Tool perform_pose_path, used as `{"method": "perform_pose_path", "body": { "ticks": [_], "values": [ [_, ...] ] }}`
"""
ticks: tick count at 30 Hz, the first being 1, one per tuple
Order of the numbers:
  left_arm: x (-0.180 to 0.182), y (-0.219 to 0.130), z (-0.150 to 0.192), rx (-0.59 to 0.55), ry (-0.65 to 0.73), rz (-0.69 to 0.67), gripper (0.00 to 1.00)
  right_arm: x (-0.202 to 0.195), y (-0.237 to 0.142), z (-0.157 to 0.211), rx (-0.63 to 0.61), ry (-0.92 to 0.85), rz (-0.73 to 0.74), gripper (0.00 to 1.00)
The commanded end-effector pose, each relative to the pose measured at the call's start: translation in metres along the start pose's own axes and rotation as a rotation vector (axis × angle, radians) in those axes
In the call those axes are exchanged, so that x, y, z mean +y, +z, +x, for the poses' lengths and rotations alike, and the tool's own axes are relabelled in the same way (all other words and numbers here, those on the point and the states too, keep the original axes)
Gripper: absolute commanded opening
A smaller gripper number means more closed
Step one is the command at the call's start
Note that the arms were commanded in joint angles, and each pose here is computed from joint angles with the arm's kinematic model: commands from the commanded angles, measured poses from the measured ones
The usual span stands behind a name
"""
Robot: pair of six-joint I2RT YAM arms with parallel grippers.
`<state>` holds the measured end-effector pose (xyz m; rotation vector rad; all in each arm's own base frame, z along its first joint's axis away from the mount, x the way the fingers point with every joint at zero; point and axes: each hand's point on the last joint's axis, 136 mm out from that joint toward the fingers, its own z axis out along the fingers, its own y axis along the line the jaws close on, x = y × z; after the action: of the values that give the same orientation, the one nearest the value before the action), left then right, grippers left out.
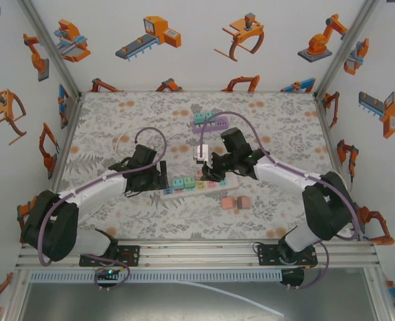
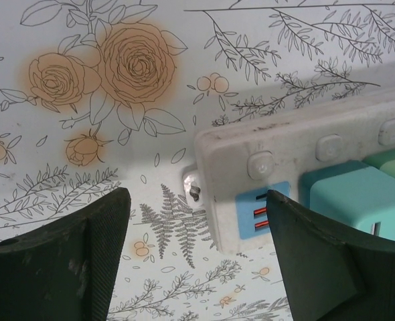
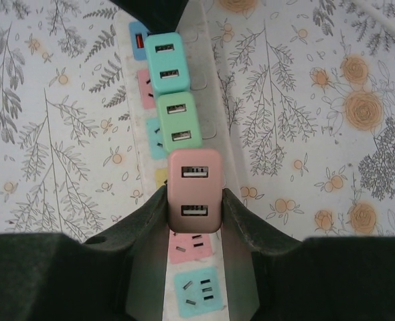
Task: Pull the plug off the socket
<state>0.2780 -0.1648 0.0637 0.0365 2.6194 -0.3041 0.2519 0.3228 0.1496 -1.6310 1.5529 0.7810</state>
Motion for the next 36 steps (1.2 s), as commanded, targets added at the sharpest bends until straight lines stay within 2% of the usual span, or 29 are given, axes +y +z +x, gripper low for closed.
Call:
{"method": "perform_pose_path", "body": {
  "ticks": [1, 7, 13, 20, 27, 33, 36],
  "values": [
    [-0.011, -0.017, -0.008, -0.016, 0.032, 0.047, 0.76, -0.019, -0.017, -0.027, -0.072, 0.122, 0.109, 0.13],
    [-0.021, -0.045, -0.029, -0.094, 0.047, 0.091, 0.78, -0.046, -0.049, -0.037, -0.149, 0.501, 0.275, 0.13],
    [-0.030, -0.077, -0.041, -0.145, 0.085, 0.140, 0.81, -0.072, -0.087, -0.019, -0.242, 0.946, 0.477, 0.14],
    [-0.082, -0.134, -0.044, -0.251, 0.272, 0.455, 0.84, -0.072, -0.111, 0.028, -0.283, 1.378, 0.557, 0.14],
    [-0.133, -0.201, -0.027, -0.359, 0.481, 0.766, 0.86, -0.060, -0.140, 0.096, -0.335, 1.657, 0.627, 0.15],
    [-0.148, -0.216, -0.013, -0.309, 0.527, 0.872, 0.89, -0.037, -0.171, 0.152, -0.348, 1.773, 0.765, 0.15],
    [-0.155, -0.220, -0.004, -0.291, 0.558, 0.912, 0.95, -0.021, -0.182, 0.175, -0.338, 1.811, 0.822, 0.15]
  ]
}}
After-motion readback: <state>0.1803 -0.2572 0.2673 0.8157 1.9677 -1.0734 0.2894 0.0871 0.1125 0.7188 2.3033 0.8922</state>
